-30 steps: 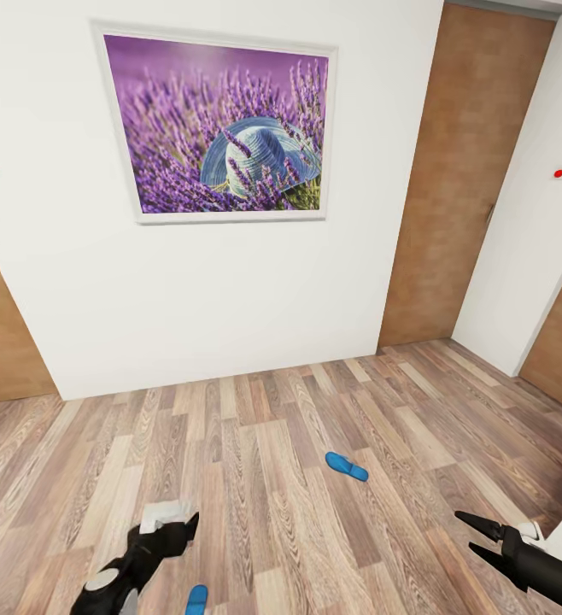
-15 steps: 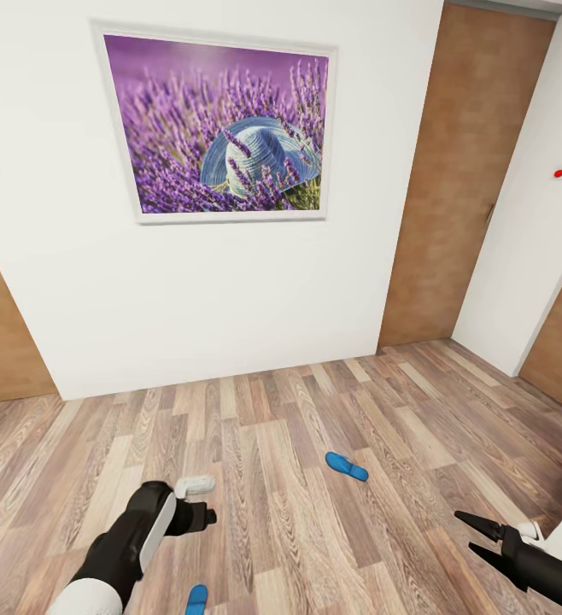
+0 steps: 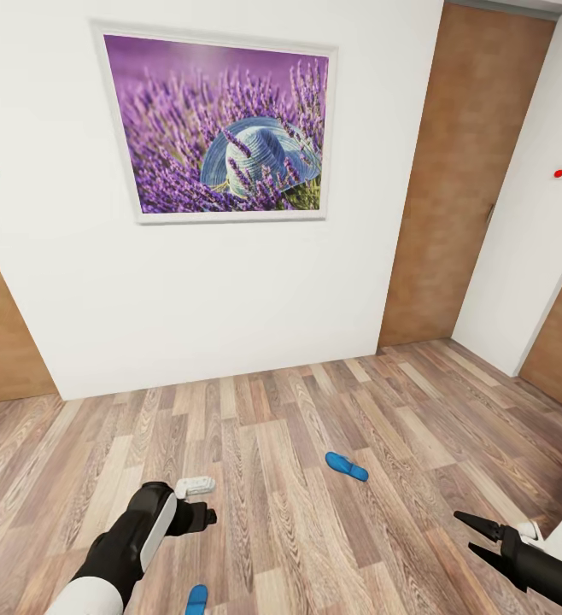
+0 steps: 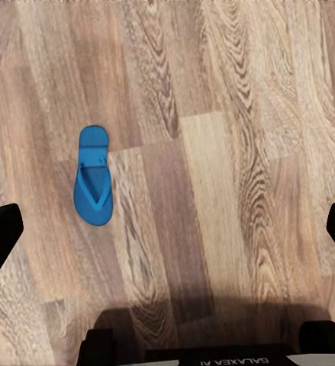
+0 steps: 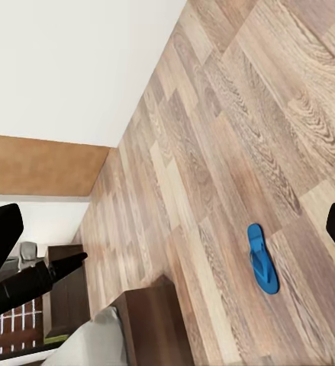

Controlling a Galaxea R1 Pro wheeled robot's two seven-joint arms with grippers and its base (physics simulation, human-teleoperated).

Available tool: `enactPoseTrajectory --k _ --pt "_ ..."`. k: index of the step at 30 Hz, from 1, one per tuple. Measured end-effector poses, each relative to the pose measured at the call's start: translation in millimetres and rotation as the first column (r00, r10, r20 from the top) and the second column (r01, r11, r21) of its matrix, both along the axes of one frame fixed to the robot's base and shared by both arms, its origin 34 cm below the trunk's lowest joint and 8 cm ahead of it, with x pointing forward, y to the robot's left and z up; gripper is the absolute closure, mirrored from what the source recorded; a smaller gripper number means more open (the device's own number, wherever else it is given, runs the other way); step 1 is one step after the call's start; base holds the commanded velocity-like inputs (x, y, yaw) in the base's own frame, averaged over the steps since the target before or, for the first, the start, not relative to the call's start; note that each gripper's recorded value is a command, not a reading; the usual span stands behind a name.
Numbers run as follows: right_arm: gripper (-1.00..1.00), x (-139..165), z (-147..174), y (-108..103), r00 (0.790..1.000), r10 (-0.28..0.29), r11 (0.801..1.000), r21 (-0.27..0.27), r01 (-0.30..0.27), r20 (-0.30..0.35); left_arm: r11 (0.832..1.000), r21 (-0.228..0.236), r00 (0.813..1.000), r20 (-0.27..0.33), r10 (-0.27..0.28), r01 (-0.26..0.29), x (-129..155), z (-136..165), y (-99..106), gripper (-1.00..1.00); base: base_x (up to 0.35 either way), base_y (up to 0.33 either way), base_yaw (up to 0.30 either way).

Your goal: In the bedroom, move the book from the bed onto either nightstand, and place the two sandals side by side next to the bed.

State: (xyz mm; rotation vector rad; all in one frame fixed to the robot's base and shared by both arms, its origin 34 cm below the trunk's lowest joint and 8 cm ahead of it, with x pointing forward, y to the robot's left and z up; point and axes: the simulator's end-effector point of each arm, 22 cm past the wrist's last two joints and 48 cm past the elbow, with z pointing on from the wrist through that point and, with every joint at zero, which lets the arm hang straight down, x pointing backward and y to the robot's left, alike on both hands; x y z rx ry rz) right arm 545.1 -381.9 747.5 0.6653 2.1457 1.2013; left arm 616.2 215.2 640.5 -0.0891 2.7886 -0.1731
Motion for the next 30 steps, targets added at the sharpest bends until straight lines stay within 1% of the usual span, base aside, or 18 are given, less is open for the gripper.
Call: enactPoseTrajectory --k 9,30 --pt "-1.0 -0.2 -0.5 -0.1 1.0 0.0 1.0 -0.001 0.0 -0.002 1.0 0.002 1.0 0.004 0.0 0.0 1.2 1.3 0.1 -1.0 0.0 0.0 0.0" --pt "-1.0 -2.6 -37.8 0.2 1.0 0.001 1.0 -0.003 -0.001 -0.003 1.0 0.003 1.0 0.006 -0.002 0.002 -0.8 -35.3 -0.1 -1.0 0.0 0.0 0.0"
